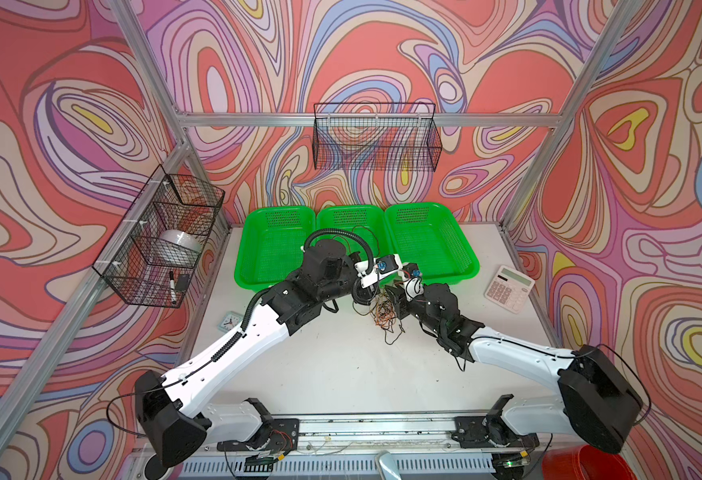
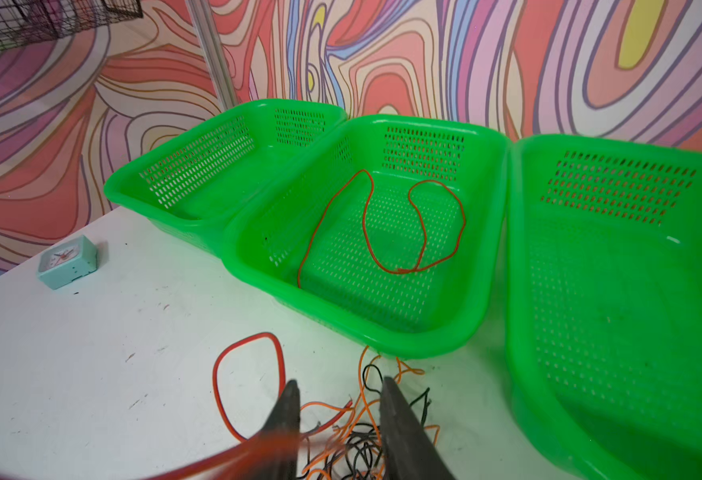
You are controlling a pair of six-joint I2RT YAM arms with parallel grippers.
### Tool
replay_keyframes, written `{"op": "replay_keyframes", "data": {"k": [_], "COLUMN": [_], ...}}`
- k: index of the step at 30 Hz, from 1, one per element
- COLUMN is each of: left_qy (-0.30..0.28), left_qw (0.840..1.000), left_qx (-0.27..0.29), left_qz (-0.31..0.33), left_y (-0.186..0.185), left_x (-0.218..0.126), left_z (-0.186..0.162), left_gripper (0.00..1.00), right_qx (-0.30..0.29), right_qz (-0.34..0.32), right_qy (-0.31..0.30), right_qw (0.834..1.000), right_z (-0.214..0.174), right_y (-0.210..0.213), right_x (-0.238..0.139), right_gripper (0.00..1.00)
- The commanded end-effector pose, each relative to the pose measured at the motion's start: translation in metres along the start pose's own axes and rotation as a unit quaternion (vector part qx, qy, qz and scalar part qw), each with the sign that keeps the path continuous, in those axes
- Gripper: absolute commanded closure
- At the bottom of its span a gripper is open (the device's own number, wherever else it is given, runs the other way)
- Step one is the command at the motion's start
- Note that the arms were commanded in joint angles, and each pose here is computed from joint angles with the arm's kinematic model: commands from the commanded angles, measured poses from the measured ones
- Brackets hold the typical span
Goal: Untangle the cables
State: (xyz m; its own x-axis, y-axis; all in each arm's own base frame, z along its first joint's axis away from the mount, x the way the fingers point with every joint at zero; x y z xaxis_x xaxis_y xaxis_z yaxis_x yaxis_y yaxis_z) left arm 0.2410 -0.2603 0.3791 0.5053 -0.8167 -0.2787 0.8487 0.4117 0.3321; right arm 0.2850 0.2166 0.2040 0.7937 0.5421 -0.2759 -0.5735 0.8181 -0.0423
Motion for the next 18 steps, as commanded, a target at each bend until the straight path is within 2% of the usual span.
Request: {"op": "replay_keyframes", "data": {"k": [1, 6, 10, 13, 18], "left_qy": [-0.033, -0.053, -0.071, -0.073, -0.060], "left_qw": [0.999, 0.998, 0.996, 0.993, 0.988], "left_qx": [-0.002, 0.017, 0.035, 0.048, 0.054], "left_qz": [0.011, 0.025, 0.049, 0.075, 0.131], "left_y": [0.007, 0.019, 0.031, 0.039, 0.055], "left_x": [-0.020, -0.034, -0.047, -0.053, -0.056], "left_z": [0.029, 0.065, 0.090, 0.102, 0.111], "left_gripper": [1.00, 1.00, 1.00, 1.00, 1.00], "right_qx": [0.048, 0.090, 0.110, 0.113, 0.093], "right_qz": [-0.014, 0.013, 0.009, 0.005, -0.013], "right_qy": [-0.002, 0.036, 0.074, 0.095, 0.080], "right_qw": [0.999, 0.995, 0.991, 0.989, 0.992], "right_z": [-0.019, -0.052, -0.074, -0.079, -0.061], "right_y": [-0.002, 0.005, 0.007, 0.008, 0.002], "right_x": [0.006, 0.023, 0.036, 0.040, 0.027], "right_gripper": [0.71, 0.68, 0.64, 0.64, 0.60]}}
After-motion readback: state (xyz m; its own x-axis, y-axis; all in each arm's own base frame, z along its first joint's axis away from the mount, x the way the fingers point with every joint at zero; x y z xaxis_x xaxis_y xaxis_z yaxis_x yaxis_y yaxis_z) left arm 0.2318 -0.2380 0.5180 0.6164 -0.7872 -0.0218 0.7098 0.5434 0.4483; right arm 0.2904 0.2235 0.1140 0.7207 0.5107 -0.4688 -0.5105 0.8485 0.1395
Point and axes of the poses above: each gripper's point midway between its finger pads, its own x axis out along the fingers, its own y axis along the line the jaws close on, z = x × y, the point moved 7 cm from there along -x, back along the fingers, and after that the axes turned 9 degrees about -x, right-handed, at the moved point
